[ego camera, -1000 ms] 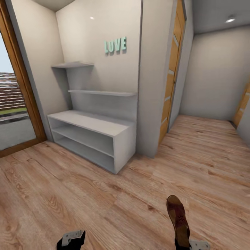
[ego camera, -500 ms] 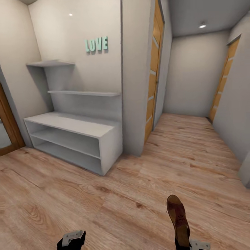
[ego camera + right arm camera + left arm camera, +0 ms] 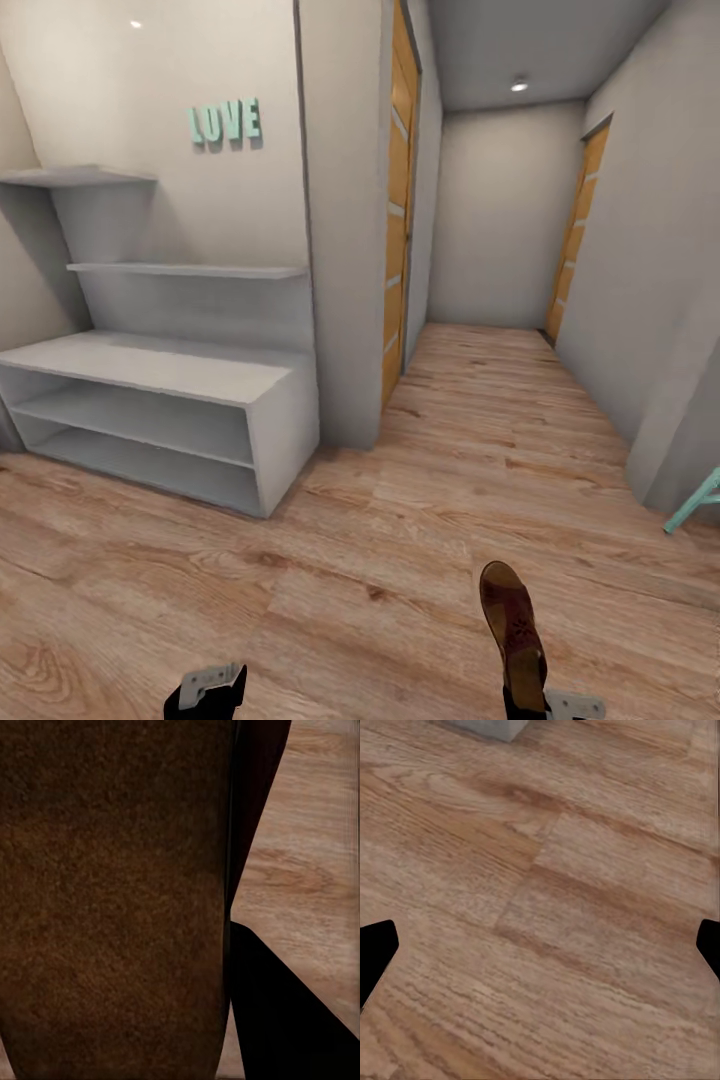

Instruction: Pick up the two gym shoes and the two sandals from the corridor floor and place them onto the hallstand (shoe rack) in the corridor, making sure they are on the rack and not on the floor. Arrange them so the two gym shoes are next to each other and the two sandals are next to each other.

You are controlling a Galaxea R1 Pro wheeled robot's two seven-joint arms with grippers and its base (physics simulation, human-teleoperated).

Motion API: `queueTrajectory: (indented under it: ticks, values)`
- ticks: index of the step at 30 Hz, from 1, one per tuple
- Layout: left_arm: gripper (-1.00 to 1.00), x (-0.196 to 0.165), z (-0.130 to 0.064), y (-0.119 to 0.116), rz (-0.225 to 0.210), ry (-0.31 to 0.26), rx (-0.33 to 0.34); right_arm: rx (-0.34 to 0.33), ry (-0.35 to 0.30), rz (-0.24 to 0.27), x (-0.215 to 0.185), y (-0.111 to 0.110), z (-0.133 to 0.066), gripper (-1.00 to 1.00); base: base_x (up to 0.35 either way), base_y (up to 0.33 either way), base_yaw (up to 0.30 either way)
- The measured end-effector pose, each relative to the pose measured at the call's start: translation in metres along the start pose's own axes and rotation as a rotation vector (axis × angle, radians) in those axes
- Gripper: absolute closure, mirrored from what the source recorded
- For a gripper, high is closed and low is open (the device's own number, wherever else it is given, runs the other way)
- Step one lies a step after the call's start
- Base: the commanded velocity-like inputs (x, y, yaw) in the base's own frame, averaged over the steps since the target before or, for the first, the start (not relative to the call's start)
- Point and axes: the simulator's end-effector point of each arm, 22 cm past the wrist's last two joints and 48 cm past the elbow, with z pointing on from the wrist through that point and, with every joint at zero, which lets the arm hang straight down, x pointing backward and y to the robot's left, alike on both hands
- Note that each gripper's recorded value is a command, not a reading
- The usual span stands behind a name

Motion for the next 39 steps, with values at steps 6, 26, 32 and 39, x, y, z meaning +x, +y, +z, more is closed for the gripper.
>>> queueTrajectory:
  ticks: [6, 26, 32, 39]
  values:
    - [-1.0, -0.0002, 0.0, 0.0005, 0.001, -0.001, 0.0, 0.0, 0.0, 0.0, -0.0001, -0.0001, 0.0, 1.0, 0.115, 0.285, -0.283]
    - [-1.0, -0.0001, -0.0001, 0.0012, 0.0, -0.001, -0.001, 0.0, 0.0, 0.0, -0.0001, 0.0001, 0.0001, 1.0, 0.09, 0.286, -0.283]
    - [-1.0, 0.0002, -0.0002, 0.0011, 0.0, 0.0, -0.001, 0.0, 0.0, -0.001, -0.0001, 0.0, 0.0001, 1.0, 0.003, 0.046, -0.283]
    - [-1.0, 0.0012, -0.0005, 0.0014, 0.0, 0.002, -0.002, 0.0, 0.0, -0.001, -0.0001, 0.0, 0.0001, 1.0, 0.0, 0.002, -0.283]
